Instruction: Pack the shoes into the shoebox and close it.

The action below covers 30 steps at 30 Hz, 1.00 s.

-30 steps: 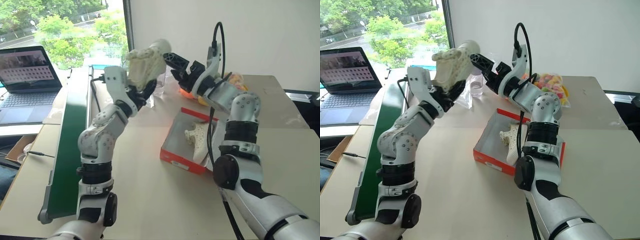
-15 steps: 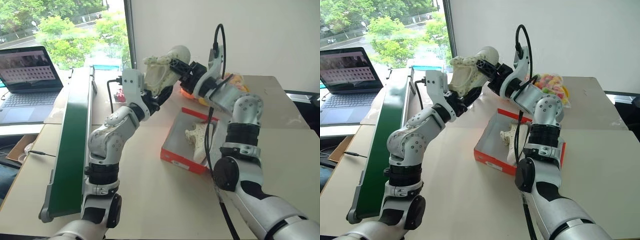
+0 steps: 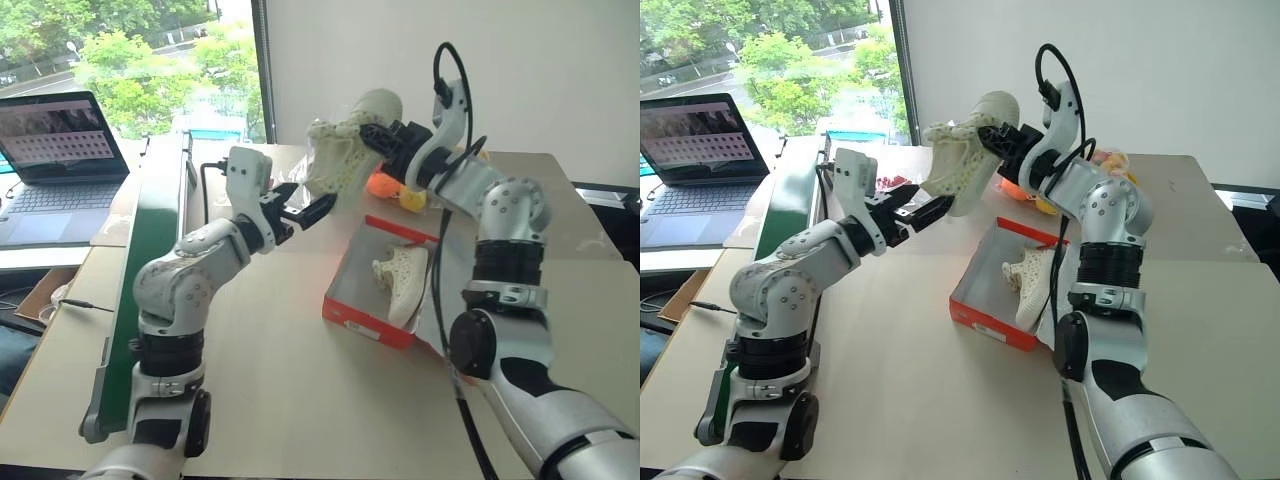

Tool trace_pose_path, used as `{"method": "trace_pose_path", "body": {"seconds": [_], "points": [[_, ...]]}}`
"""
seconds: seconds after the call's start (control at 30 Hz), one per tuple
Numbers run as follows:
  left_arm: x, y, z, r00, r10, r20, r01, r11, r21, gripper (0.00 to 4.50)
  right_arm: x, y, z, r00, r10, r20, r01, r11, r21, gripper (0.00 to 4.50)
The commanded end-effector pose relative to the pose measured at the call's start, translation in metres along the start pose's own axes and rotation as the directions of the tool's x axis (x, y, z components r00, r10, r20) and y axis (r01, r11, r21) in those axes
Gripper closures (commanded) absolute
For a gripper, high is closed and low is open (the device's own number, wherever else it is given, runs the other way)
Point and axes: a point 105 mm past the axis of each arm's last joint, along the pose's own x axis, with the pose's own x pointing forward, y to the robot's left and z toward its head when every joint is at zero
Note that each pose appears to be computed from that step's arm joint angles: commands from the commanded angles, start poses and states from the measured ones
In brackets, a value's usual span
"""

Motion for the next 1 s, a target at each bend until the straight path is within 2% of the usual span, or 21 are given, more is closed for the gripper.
{"method": "trace_pose_path", "body": {"seconds": [0.03, 0.1, 0.17, 0.23, 0.33, 0.47, 0.77, 0.87, 1.0], "points": [[-0.002, -0.011, 0.008, 0.997, -0.075, 0.023, 0.075, 0.997, 0.029, 0.02, -0.013, 0.014, 0.036, 0.999, 0.025, 0.021, -0.023, 0.998, -0.064, 3.98], [-0.002, -0.008, 0.006, 0.998, -0.064, 0.019, 0.064, 0.997, 0.034, 0.02, -0.023, 0.009, 0.032, 0.997, 0.029, -0.073, -0.029, 1.0, 0.003, 3.98], [-0.001, -0.008, 0.004, 0.998, -0.064, 0.01, 0.064, 0.997, 0.046, 0.02, -0.042, 0.012, 0.028, 0.979, 0.181, -0.099, -0.165, 0.975, 0.149, 3.98], [0.001, -0.007, 0.002, 0.998, -0.06, 0.007, 0.06, 0.997, 0.051, 0.02, -0.057, 0.006, 0.019, 0.962, 0.253, -0.104, -0.222, 0.944, 0.244, 3.98], [0.002, -0.007, 0.0, 0.998, -0.058, 0.005, 0.057, 0.997, 0.057, 0.02, -0.067, -0.007, -0.007, 0.957, 0.259, -0.131, -0.211, 0.93, 0.3, 3.98], [0.006, -0.007, 0.003, 0.999, -0.052, 0.005, 0.051, 0.996, 0.075, 0.02, -0.071, -0.016, -0.03, 0.955, 0.278, -0.103, -0.217, 0.893, 0.395, 3.98], [0.001, -0.011, 0.004, 0.997, -0.077, -0.02, 0.079, 0.991, 0.104, 0.02, -0.068, -0.035, -0.075, 0.95, 0.221, -0.219, -0.117, 0.907, 0.405, 3.98], [-0.01, -0.019, -0.004, 0.98, -0.158, -0.121, 0.177, 0.97, 0.169, 0.02, -0.061, -0.047, -0.081, 0.949, 0.192, -0.251, -0.08, 0.915, 0.395, 3.98], [-0.02, -0.024, -0.008, 0.965, -0.195, -0.175, 0.227, 0.956, 0.187, 0.02, -0.057, -0.055, -0.086, 0.939, 0.18, -0.293, -0.062, 0.927, 0.369, 3.98]]}}
